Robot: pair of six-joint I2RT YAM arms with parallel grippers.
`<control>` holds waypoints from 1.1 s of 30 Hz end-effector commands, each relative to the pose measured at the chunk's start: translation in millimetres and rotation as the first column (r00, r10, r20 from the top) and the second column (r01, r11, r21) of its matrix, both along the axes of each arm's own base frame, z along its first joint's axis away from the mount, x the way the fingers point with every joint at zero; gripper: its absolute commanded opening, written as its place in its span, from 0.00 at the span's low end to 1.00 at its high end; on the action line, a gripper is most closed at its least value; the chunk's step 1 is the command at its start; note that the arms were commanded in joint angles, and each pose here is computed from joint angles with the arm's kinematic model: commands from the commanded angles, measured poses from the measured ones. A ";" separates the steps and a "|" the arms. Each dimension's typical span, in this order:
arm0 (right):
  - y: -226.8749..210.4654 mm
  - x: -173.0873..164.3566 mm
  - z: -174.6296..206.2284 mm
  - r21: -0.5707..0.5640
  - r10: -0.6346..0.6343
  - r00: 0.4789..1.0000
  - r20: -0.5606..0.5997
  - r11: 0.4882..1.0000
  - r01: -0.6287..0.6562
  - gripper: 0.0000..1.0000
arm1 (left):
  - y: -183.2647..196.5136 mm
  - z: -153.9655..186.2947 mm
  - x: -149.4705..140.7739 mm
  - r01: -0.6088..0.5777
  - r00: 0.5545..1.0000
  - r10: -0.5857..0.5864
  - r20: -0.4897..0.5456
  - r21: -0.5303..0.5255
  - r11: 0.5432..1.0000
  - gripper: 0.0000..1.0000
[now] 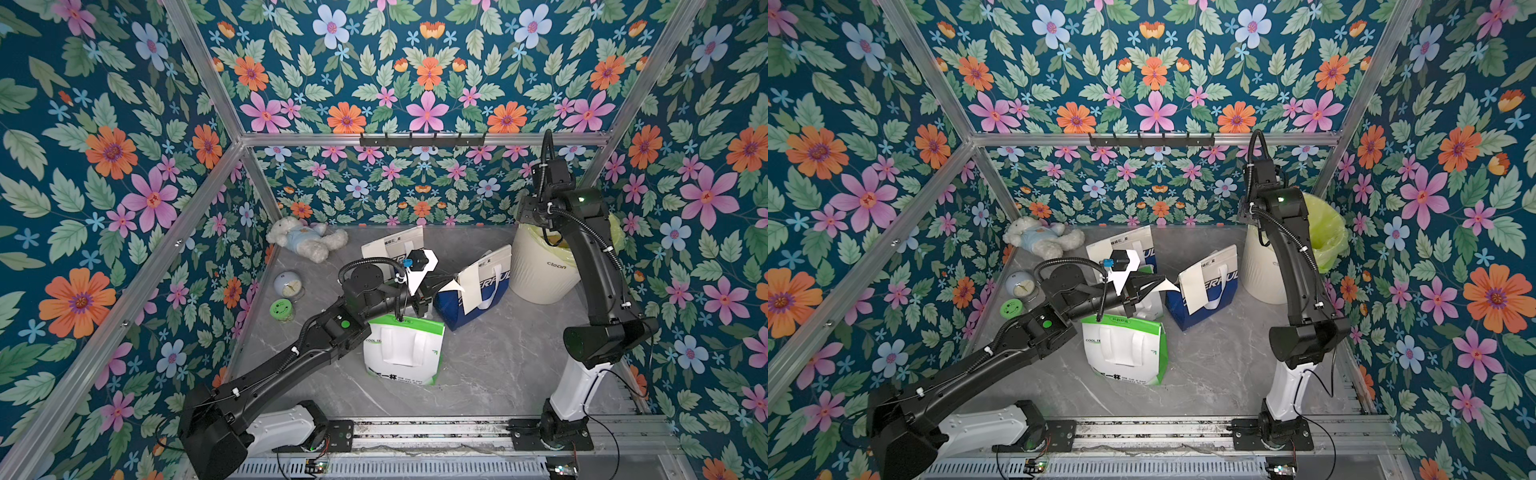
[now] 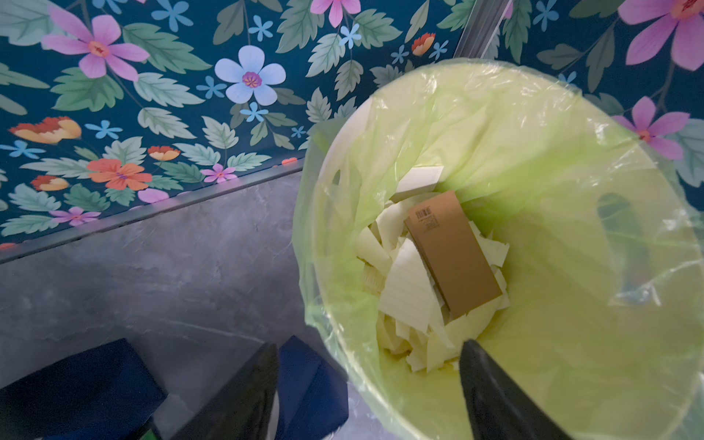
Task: Shred takeout receipts and throw away
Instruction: Place the takeout receipt in the trash bin, then move the trash bin to the center of the board.
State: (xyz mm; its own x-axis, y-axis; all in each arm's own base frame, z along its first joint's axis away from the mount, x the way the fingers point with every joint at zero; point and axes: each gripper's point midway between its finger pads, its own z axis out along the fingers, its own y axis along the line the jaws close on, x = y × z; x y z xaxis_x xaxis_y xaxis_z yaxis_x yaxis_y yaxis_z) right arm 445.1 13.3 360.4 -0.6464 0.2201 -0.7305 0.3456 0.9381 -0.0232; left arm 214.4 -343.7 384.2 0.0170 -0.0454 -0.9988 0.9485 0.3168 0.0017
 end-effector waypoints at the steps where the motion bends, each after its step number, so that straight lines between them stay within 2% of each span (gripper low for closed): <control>1: 9.8 -18.8 -15.2 0.051 0.041 0.995 -0.087 0.998 -0.037 0.74 | 0.6 7.0 -2.7 0.010 1.000 -0.010 0.001 -0.020 1.000 0.00; 7: 11.3 -26.3 -32.5 0.031 0.086 0.981 -0.173 0.996 -0.082 0.68 | 2.3 7.6 -2.9 0.005 1.000 -0.005 -0.009 -0.026 1.000 0.00; 16: 13.6 -12.7 -51.3 -0.017 0.140 0.960 -0.241 0.989 -0.149 0.60 | 8.3 8.4 -3.6 -0.015 1.000 0.014 -0.026 -0.044 0.999 0.00; 24: 13.7 -16.1 -59.1 -0.025 0.162 0.951 -0.265 0.984 -0.174 0.31 | 8.8 6.9 -3.5 -0.018 0.999 0.016 -0.032 -0.054 0.998 0.00; 33: 7.9 -22.4 -67.6 -0.025 0.182 0.942 -0.281 0.980 -0.197 0.26 | 7.6 4.3 -3.3 -0.013 0.999 0.011 -0.047 -0.053 0.998 0.00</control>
